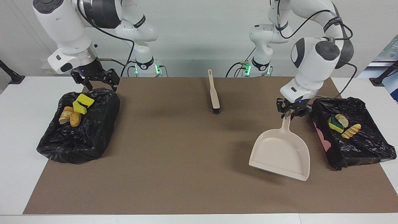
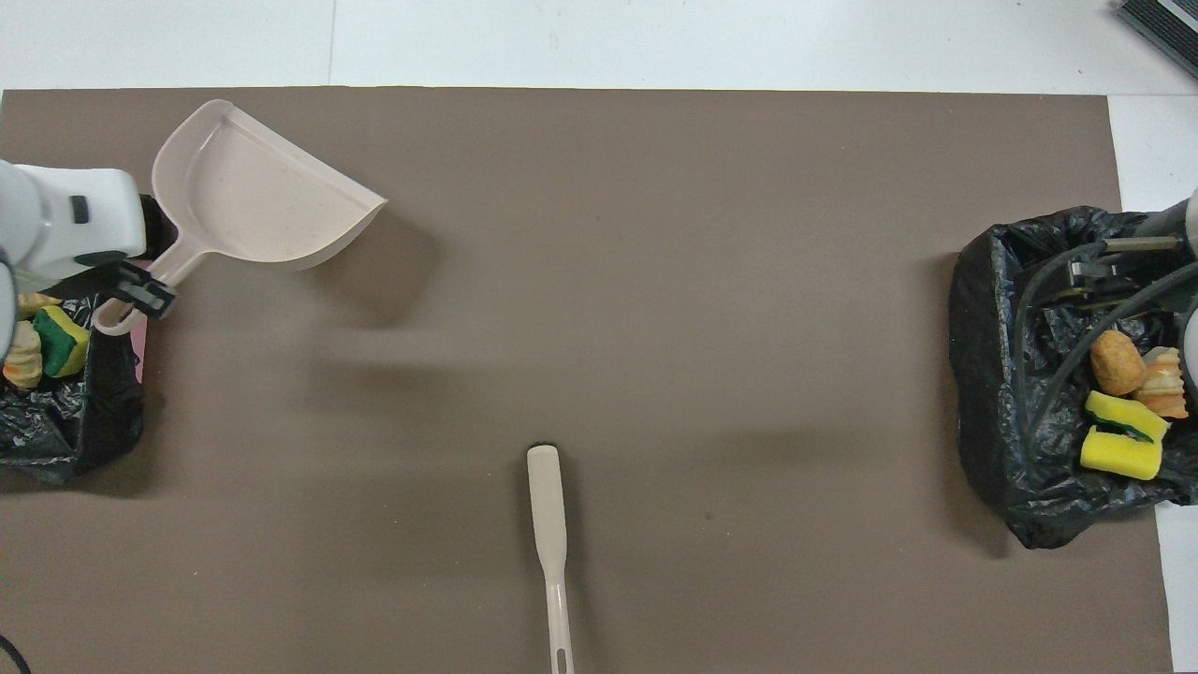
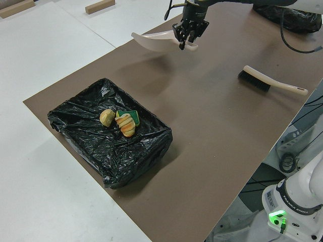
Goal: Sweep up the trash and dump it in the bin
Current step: 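Return the dustpan to the table center with the left gripper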
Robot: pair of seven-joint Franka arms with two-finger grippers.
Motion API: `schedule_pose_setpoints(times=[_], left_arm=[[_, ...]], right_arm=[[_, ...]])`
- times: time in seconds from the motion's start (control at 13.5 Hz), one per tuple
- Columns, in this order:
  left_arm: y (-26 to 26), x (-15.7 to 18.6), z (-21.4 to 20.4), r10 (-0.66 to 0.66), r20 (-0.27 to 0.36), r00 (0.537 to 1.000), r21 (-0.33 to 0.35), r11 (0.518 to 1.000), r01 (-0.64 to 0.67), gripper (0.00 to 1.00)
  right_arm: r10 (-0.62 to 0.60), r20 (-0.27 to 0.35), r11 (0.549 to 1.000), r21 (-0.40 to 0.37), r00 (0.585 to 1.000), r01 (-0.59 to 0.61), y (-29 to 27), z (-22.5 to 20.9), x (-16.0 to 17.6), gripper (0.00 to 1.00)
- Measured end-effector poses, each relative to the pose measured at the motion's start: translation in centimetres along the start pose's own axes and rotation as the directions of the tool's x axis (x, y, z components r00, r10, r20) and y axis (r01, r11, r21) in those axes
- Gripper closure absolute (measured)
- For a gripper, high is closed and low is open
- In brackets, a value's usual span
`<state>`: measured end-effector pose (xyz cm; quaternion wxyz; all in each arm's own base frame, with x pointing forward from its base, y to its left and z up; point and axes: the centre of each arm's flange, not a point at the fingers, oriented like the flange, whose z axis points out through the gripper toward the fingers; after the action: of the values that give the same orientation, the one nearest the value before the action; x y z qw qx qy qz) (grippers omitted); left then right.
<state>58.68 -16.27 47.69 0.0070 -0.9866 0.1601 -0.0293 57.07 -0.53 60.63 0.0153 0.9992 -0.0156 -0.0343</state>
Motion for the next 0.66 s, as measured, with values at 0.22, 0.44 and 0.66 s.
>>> schedule_pose_setpoints(times=[0.22,0.44,0.66], left_arm=[[9.7,2.0,4.6,-0.117,-0.05,0.992,-0.03,0.993,0.115,0.67],[15.7,2.7,8.4,-0.182,-0.079,0.98,-0.064,0.982,0.177,0.67],[19.1,2.3,11.4,-0.234,-0.047,0.971,-0.066,0.971,0.231,0.67]], right_arm=[[0.0,0.0,1.0,0.0,1.0,0.0,0.0,0.0,0.0,0.0],[0.0,0.0,1.0,0.0,1.0,0.0,0.0,0.0,0.0,0.0],[0.0,0.0,1.0,0.001,1.0,0.0,0.0,0.0,0.0,0.0]])
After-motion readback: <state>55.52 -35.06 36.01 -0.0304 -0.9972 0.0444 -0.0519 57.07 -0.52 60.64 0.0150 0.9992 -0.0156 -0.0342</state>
